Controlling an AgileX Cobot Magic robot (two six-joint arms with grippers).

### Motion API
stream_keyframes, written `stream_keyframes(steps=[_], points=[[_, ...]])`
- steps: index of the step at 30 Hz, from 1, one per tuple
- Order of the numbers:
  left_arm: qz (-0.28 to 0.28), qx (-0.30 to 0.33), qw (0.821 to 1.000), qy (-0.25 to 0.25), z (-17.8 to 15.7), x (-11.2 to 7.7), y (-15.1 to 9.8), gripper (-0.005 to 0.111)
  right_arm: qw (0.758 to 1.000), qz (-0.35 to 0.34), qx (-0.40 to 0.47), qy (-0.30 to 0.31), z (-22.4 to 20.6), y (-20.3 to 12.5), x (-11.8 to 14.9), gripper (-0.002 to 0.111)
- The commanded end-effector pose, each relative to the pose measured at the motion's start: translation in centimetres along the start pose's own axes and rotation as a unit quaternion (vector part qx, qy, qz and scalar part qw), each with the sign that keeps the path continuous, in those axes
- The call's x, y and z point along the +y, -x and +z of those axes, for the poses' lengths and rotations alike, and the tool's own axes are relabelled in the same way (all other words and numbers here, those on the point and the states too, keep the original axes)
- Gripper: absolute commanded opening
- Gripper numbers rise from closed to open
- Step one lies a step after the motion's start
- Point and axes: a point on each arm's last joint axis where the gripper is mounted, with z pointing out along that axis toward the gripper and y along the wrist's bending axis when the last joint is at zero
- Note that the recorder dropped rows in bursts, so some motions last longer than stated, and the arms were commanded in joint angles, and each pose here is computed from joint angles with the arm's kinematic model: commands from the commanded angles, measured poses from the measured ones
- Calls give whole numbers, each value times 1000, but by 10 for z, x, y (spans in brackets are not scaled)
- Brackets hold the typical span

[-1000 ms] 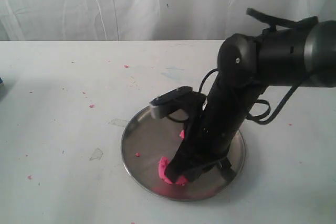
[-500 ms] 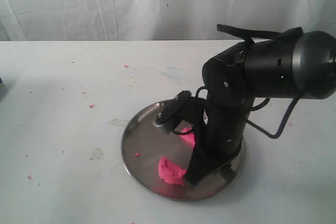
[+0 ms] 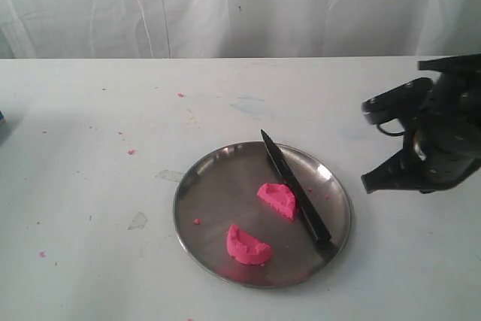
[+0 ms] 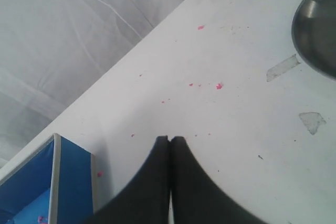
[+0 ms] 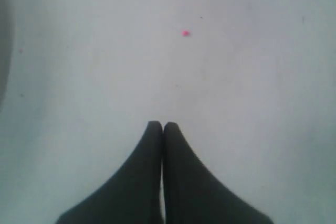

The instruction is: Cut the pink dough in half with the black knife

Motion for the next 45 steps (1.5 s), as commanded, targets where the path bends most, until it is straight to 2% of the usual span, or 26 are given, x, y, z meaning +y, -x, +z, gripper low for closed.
stream_keyframes(steps=[1,5,8,12,14,20,23,28,34,42,45], points=[[-4,-11,1000,23,-8,5,-2,0,987,126,-71,65,-13,-8,-25,0],[-9,-17,999,36,-13,8,-2,0,966,156,-174,108,-45,-23,-35,0],[-11,-22,999,38,-14,8,-2,0,937,151,-283,139,-81,-35,-41,0],[-14,-31,998,43,-17,9,-1,0,893,147,-397,150,-125,-62,-51,0],[-16,-39,998,46,-20,10,-1,0,879,142,-433,139,-143,-76,-57,0],[-28,-80,995,60,-32,14,1,0,868,182,-454,90,-173,-124,-77,0],[-31,-88,994,65,-35,15,1,0,853,195,-477,81,-185,-140,-82,0],[-31,-88,994,65,-35,15,1,0,822,205,-525,80,-201,-159,-87,0],[-31,-88,994,65,-35,15,1,0,798,209,-559,80,-211,-172,-89,0],[-31,-88,994,65,-35,15,1,0,789,209,-572,80,-197,-189,-83,0],[-31,-88,994,65,-35,15,1,0,803,208,-553,80,-182,-191,-78,0]])
